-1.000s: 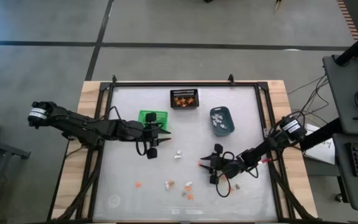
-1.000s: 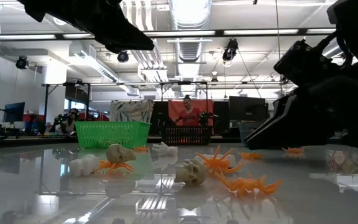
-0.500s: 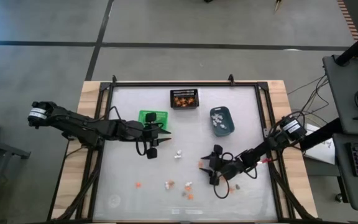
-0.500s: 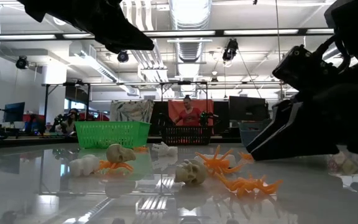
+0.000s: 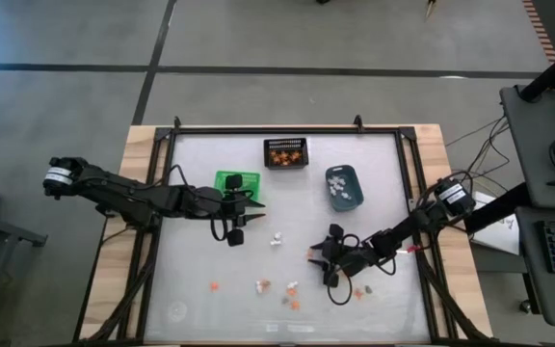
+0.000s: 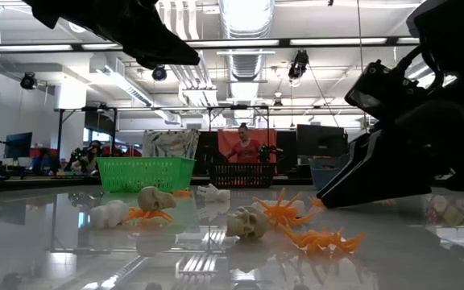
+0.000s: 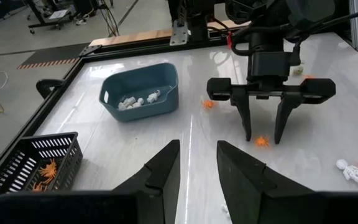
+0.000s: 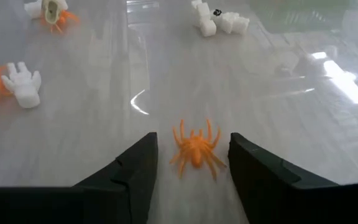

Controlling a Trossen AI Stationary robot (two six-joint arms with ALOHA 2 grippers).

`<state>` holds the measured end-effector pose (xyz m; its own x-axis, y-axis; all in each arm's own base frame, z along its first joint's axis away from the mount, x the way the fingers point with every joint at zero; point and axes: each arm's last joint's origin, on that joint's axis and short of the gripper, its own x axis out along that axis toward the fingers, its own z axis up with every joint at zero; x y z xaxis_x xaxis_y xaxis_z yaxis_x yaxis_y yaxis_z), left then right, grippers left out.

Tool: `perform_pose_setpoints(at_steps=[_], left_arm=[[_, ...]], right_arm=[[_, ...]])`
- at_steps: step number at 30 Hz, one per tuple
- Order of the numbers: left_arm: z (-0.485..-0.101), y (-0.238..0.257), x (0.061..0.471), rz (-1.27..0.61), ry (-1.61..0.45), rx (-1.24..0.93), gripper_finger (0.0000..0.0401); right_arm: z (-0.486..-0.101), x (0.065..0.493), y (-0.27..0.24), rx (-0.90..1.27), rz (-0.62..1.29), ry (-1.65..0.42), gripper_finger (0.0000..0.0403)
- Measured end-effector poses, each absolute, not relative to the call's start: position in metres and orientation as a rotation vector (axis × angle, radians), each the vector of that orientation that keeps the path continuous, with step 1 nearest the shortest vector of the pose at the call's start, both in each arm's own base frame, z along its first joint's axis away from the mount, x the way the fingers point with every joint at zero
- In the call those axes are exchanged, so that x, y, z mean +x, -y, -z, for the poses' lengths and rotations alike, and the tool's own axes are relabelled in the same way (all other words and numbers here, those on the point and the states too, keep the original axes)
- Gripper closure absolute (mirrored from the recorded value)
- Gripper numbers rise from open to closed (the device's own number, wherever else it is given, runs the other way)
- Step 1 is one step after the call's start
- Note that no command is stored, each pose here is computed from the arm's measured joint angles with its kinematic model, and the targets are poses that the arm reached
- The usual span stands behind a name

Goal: Sort Halloween decoration
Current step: Put the orange spider toy into the black bin

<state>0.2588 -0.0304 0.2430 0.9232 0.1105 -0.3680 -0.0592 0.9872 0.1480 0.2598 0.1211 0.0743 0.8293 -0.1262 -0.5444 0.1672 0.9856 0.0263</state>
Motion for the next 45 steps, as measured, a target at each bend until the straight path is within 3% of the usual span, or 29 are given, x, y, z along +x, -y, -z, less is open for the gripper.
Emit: perform_pose_setpoints(at_steps=[10, 22, 35, 45], left_arm=[[-0.243, 0.030, 0.259, -0.087, -0.385, 0.136, 0.0313], [-0.243, 0.030, 0.259, -0.087, -0.385, 0.136, 0.0313], [-0.243, 0.030, 0.259, -0.088, -0.385, 0.136, 0.0313], [-0.244, 0.030, 0.259, -0.087, -0.376, 0.146, 0.0313]], right_arm=[[-0.074, 0.260, -0.121, 0.065, 0.156, -0.577, 0.0286], [-0.074, 0.260, -0.121, 0.050, 0.147, -0.567, 0.0327], [-0.083, 0.261, -0.121, 0.026, 0.133, -0.534, 0.0335], [-0.119, 0.269, -0.106, 0.082, 0.185, -0.406, 0.0335]])
